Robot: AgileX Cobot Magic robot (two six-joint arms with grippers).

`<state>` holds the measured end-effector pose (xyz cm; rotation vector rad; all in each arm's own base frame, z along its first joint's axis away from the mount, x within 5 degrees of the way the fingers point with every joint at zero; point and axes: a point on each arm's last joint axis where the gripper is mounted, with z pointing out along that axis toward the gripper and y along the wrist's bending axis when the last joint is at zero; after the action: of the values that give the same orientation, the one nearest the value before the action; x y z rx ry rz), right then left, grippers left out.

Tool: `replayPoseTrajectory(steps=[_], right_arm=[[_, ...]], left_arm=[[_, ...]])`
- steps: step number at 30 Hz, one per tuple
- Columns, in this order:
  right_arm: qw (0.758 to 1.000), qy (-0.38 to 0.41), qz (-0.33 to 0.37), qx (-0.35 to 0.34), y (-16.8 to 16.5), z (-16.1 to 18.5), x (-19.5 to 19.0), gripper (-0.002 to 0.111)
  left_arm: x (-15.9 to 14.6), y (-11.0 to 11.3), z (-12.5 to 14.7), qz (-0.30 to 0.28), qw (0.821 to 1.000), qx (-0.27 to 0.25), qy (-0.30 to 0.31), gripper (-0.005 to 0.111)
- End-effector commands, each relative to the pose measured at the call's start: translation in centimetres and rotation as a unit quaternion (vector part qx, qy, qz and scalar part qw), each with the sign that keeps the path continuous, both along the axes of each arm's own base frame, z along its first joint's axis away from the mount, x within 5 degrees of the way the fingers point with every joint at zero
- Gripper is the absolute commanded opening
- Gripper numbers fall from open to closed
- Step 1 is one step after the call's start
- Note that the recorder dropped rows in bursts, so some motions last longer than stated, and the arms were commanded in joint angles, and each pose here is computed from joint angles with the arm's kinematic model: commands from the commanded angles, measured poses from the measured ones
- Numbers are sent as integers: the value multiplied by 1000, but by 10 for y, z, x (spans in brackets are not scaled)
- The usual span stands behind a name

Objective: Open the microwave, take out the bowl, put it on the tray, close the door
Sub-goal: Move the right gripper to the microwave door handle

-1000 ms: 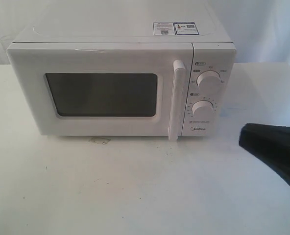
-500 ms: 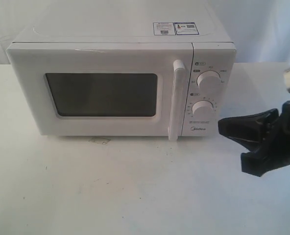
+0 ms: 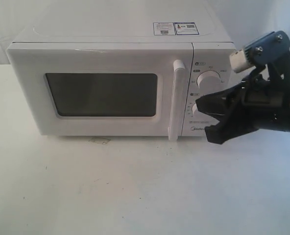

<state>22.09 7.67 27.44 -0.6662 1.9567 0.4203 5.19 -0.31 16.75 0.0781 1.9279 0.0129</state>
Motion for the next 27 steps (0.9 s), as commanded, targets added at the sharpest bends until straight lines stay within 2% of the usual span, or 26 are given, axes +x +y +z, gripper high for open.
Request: replayPoseTrajectory(steps=[1,4,6,13,19,27], right_arm=[[999,-12,15,-28,5,0,21,35],[999,-17,24,-44,8,-2,34,60],[999,-15,15,-49,7,-4,42,67],[999,9,18,-49,12,-16,66,67],[996,-23,46,-66,17,-7,78,65],[998,2,45,-47,20,-19,88,46]], left_arm=[[0,0,-1,2,1000,-6,0,0],[0,0,-1,2,1000,-6,0,0],[0,0,-1,2,1000,-6,0,0],[0,0,-1,2,1000,-6,0,0],[0,0,-1,2,1000,-6,0,0],[0,0,-1,2,1000,-6,0,0]])
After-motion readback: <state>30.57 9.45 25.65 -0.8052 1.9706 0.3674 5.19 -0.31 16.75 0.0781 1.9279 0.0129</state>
